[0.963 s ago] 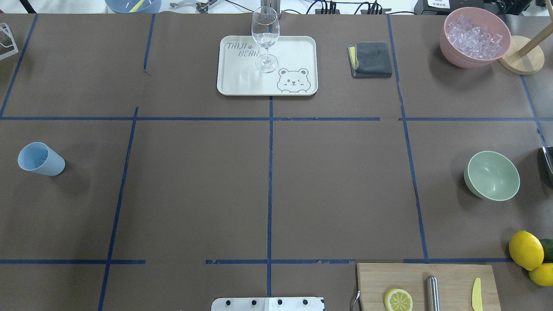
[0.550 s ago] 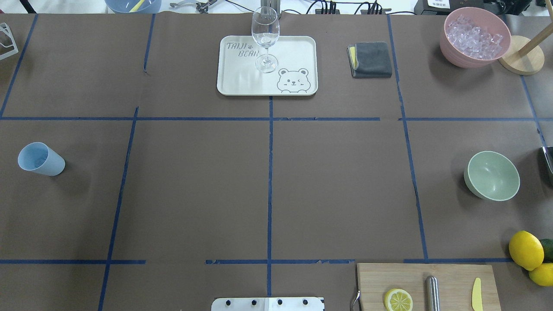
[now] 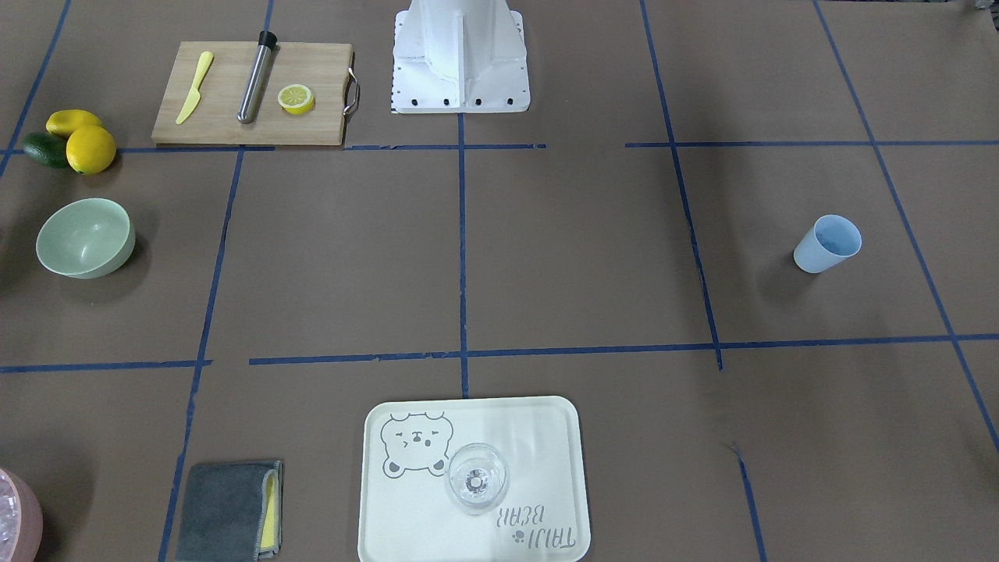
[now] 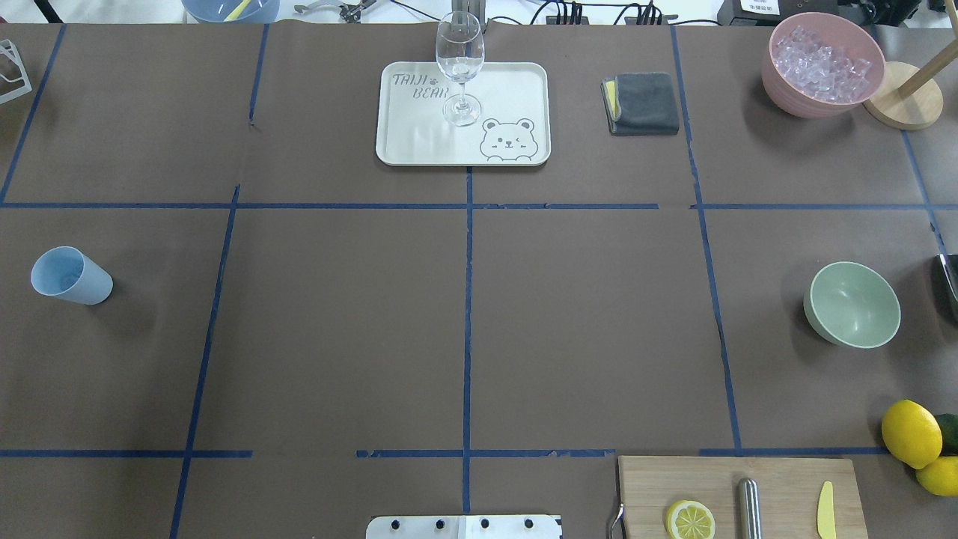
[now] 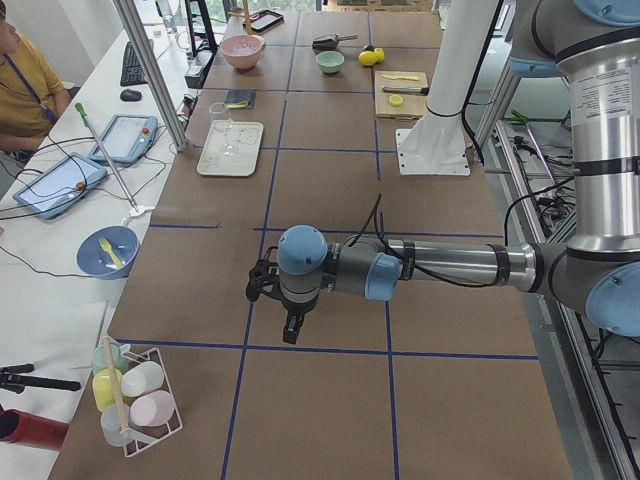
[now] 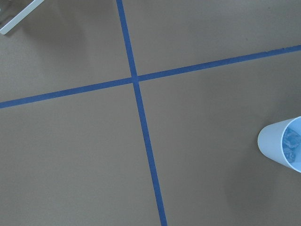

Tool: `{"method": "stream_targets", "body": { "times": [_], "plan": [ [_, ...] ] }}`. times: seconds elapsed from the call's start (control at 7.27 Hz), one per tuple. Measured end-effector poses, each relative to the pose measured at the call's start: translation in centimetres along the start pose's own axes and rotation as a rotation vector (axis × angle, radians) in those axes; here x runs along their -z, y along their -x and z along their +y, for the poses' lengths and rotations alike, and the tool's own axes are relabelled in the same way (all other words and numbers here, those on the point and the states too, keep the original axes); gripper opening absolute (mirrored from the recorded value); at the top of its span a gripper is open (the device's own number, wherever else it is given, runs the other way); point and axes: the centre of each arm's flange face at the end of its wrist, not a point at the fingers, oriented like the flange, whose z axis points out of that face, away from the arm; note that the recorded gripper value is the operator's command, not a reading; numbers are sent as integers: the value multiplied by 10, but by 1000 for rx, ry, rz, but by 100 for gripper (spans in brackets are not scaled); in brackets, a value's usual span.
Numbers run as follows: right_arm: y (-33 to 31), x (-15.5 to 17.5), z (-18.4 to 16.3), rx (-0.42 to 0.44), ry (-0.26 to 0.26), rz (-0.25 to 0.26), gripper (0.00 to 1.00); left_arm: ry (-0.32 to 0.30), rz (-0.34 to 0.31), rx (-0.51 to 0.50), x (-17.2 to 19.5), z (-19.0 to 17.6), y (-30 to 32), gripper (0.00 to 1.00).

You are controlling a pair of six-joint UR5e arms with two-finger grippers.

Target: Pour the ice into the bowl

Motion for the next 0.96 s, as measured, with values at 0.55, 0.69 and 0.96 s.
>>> {"method": "stream_targets", "body": {
  "times": [0.55,0.69,0.96],
  "plan": [
    [65,-85,4,153,56,21,100,-2,6,-1,1,1,-1,100],
    [66,-113,13,166,99,23,100,-1,7,0,0,1,-1,100],
    [67,-152,26,180,160,29,100,-4,8,-3,0,0,-1,100]
  ]
}}
